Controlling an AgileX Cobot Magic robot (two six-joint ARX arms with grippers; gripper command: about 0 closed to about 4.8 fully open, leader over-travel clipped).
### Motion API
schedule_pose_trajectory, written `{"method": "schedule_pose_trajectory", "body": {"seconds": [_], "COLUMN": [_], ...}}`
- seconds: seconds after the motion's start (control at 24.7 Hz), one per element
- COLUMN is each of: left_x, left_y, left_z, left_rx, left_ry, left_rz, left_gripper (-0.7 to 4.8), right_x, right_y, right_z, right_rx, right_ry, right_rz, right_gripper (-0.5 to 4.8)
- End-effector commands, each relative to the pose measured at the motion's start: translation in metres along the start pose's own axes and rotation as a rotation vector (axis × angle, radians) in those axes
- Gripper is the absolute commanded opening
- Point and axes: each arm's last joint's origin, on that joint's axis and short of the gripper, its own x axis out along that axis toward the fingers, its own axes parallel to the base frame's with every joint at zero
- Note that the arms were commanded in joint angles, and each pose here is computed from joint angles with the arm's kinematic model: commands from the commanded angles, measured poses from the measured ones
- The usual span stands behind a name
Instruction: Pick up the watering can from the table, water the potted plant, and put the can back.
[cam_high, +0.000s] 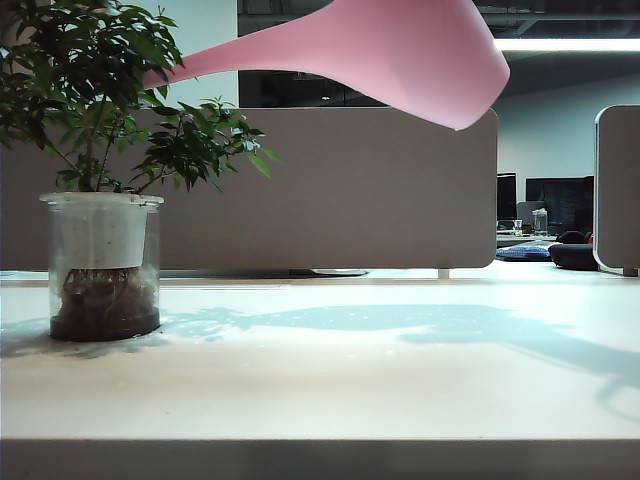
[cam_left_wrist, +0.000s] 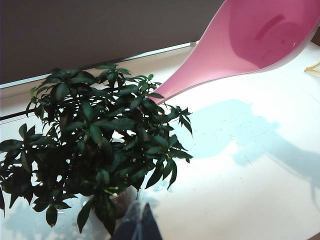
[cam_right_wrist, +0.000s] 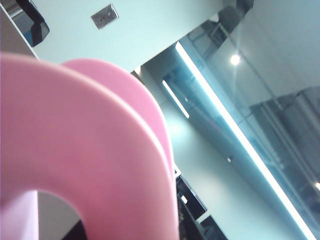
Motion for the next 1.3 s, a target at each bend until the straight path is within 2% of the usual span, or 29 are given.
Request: {"method": "schedule_pose_trajectory", "body": {"seconds": [0.04,0.49,0.61,1.01,1.3], "left_x": [-0.002,-0.002,-0.002,-0.002,-0.002], "left_y": [0.000,0.000,0.000,0.000,0.000], "left_z": [0.001,0.001,0.001,0.001,0.001], "left_rx": [0.001,0.001,0.001,0.001,0.001], "left_ry": [-0.013,-0.012,-0.012,-0.013,-0.013], "left_rz": [-0.003,-0.004,-0.003,-0.003,-0.002], "left_gripper": [-0.05,-0.05,-0.05,-0.05,-0.05], "right_x": [-0.001,-0.001,-0.001,-0.002,-0.009], "right_y": [-0.007,-0.006,-0.004,0.006,0.002], "right_z": [0.012,0.012,0.010,-0.014,-0.057], "right_rx": [-0.023,-0.027,-0.002,0.278,0.533], "right_ry": [-0.051,-0.050,-0.012,0.234,0.471], "right_rz": [-0.045,-0.042,-0.033,0.046,0.048], "right_gripper": [1.65,1.65,1.65,1.65,1.65]}}
